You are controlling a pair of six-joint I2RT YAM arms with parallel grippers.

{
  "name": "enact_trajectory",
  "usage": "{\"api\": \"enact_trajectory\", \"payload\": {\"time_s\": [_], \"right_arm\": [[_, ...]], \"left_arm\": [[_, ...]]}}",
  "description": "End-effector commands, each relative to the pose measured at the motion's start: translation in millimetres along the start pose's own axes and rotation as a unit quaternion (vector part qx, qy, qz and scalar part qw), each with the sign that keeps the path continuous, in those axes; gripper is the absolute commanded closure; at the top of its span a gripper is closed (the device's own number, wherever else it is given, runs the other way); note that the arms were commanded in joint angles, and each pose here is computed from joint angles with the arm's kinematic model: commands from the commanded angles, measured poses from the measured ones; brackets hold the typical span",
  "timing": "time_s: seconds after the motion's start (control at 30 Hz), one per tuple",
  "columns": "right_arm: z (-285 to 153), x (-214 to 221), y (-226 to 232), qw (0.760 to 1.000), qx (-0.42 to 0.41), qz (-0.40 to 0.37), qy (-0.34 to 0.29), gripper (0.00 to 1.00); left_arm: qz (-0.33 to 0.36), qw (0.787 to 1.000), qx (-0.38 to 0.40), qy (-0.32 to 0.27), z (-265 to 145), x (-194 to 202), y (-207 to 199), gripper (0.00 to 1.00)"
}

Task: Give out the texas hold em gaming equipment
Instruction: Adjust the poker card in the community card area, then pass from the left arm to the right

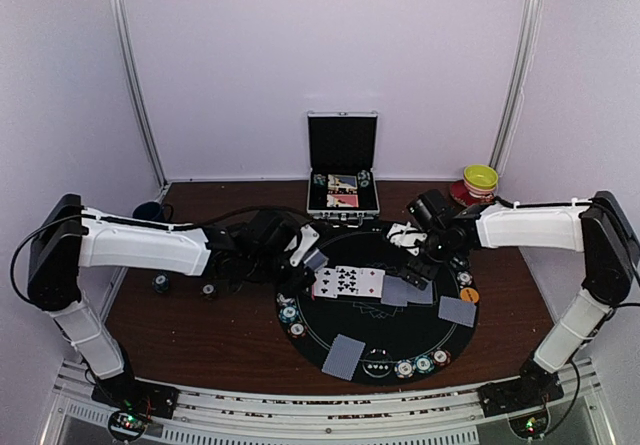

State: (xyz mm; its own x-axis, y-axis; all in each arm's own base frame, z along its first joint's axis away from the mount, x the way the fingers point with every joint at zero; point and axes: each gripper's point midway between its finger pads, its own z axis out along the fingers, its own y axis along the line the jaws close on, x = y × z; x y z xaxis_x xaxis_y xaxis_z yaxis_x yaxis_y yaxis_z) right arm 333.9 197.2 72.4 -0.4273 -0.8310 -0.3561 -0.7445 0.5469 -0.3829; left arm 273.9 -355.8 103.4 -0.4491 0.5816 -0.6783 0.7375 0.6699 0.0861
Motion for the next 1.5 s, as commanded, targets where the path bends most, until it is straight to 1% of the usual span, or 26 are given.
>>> {"api": "enact_trajectory", "payload": {"time_s": [0.0,0.07,0.2,0.33,0.43,0.57,0.7,0.8,1.0,1.27,1.47], "right_arm": [[-31.0,-29.4,-36.7,0.988,-0.063,0.115,-0.078,0.0],[-39.8,-33.8,-44.0,0.976,-0.116,0.154,-0.102,0.0],[-63.7,-52.5,-41.8,0.927,-0.255,0.206,-0.181,0.0],[-76.4,-69.3,-22.3,0.886,-0.357,0.216,-0.205,0.0],[-79.4,-80.2,-12.5,0.856,-0.409,0.227,-0.22,0.02],[-78.1,-89.9,0.0,0.829,-0.461,0.227,-0.221,0.06],[-74.8,-94.8,19.6,0.819,-0.49,0.213,-0.209,0.09],[-74.5,-94.9,37.2,0.807,-0.519,0.204,-0.194,0.12],[-73.0,-93.0,59.7,0.79,-0.56,0.183,-0.167,0.2],[-68.0,-91.5,89.7,0.78,-0.594,0.151,-0.127,0.28],[-62.8,-98.9,89.0,0.781,-0.59,0.16,-0.127,0.33]], "left_arm": [[-0.005,1.0,0.011,-0.027,3.5,-31.7,-3.5,0.51],[0.001,0.999,0.017,-0.027,8.6,-34.7,-8.3,0.51],[0.028,0.999,0.03,-0.03,15.8,-44.2,-24.4,0.49],[0.054,0.997,0.044,-0.038,19.6,-56.4,-42.5,0.47],[0.066,0.995,0.054,-0.042,21.3,-62.6,-53.2,0.47],[0.078,0.994,0.066,-0.045,24.3,-68.0,-64.2,0.47],[0.085,0.993,0.071,-0.045,27.4,-69.6,-70.0,0.47],[0.089,0.992,0.074,-0.045,29.1,-70.4,-72.3,0.47],[0.093,0.992,0.078,-0.043,31.1,-70.3,-74.7,0.47],[0.096,0.991,0.083,-0.042,32.2,-69.9,-78.3,0.47],[0.101,0.99,0.086,-0.04,32.4,-67.0,-82.7,0.47]]}}
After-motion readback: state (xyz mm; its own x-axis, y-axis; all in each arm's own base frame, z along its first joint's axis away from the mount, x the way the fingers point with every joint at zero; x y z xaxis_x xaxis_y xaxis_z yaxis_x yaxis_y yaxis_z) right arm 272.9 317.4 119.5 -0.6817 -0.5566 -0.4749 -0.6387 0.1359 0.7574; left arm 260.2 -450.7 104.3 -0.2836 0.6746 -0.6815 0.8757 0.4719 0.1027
